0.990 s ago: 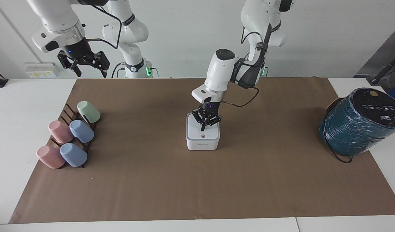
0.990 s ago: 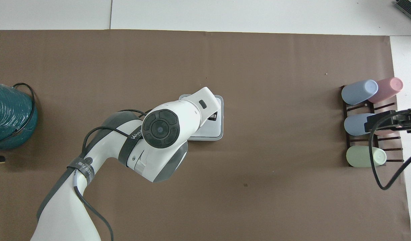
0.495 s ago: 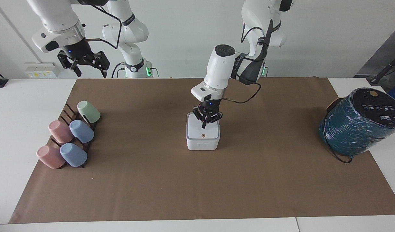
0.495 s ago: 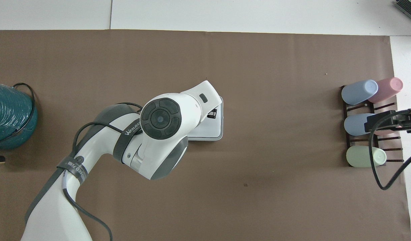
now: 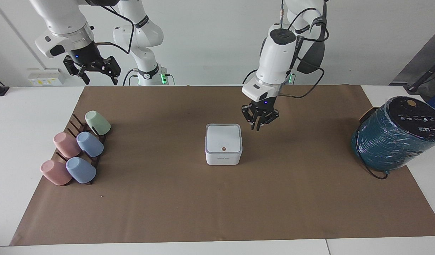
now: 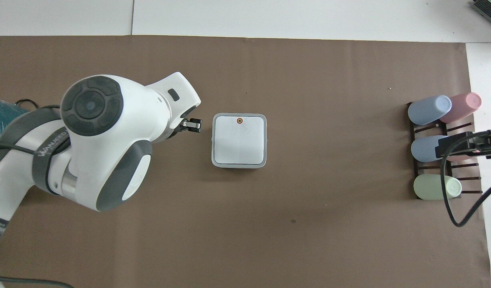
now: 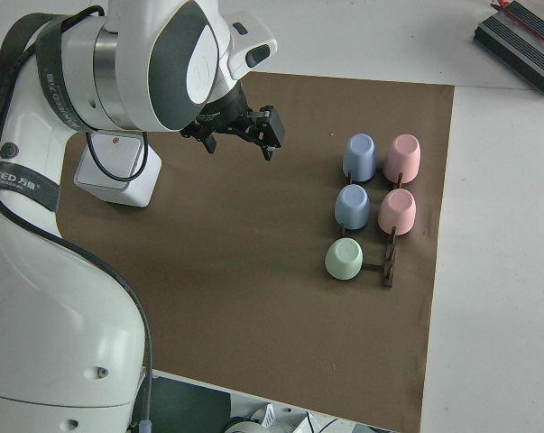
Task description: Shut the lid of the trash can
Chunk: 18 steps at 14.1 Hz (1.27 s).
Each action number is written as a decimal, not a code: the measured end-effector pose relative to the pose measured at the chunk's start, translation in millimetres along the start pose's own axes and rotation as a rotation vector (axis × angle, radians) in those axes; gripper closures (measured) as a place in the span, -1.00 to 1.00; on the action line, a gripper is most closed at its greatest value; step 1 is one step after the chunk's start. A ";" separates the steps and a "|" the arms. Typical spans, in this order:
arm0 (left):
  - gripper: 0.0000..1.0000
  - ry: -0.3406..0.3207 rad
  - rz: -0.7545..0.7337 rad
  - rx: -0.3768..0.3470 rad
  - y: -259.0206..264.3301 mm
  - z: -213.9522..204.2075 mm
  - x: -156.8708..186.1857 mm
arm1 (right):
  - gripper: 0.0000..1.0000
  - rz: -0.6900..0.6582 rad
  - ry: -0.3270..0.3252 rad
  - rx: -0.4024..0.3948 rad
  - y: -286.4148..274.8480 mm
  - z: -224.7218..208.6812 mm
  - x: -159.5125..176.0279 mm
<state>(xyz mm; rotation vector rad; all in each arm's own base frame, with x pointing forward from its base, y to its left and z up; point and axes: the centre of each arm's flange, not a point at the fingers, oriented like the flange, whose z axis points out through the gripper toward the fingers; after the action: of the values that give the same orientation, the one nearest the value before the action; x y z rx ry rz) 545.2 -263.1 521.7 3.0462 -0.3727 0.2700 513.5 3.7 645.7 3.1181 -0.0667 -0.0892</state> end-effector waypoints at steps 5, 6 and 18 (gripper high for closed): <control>-0.90 -0.052 -0.007 0.034 -99.8 -36.8 -15.9 | -1.00 0.000 0.000 0.000 0.0 0.0 0.0; -1.00 -0.060 -0.008 0.038 -112.9 -42.8 -19.4 | -1.00 0.000 0.000 0.000 0.0 0.0 0.0; -1.00 -0.118 -0.081 0.056 -221.5 -130.3 -31.1 | -1.00 0.000 0.015 0.001 0.5 -7.2 -5.0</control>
<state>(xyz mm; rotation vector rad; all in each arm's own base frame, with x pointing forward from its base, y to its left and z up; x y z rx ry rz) 548.0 -30.6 635.6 3.1318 -0.2517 0.0977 508.9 3.5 653.2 3.1195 -0.0669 -0.0664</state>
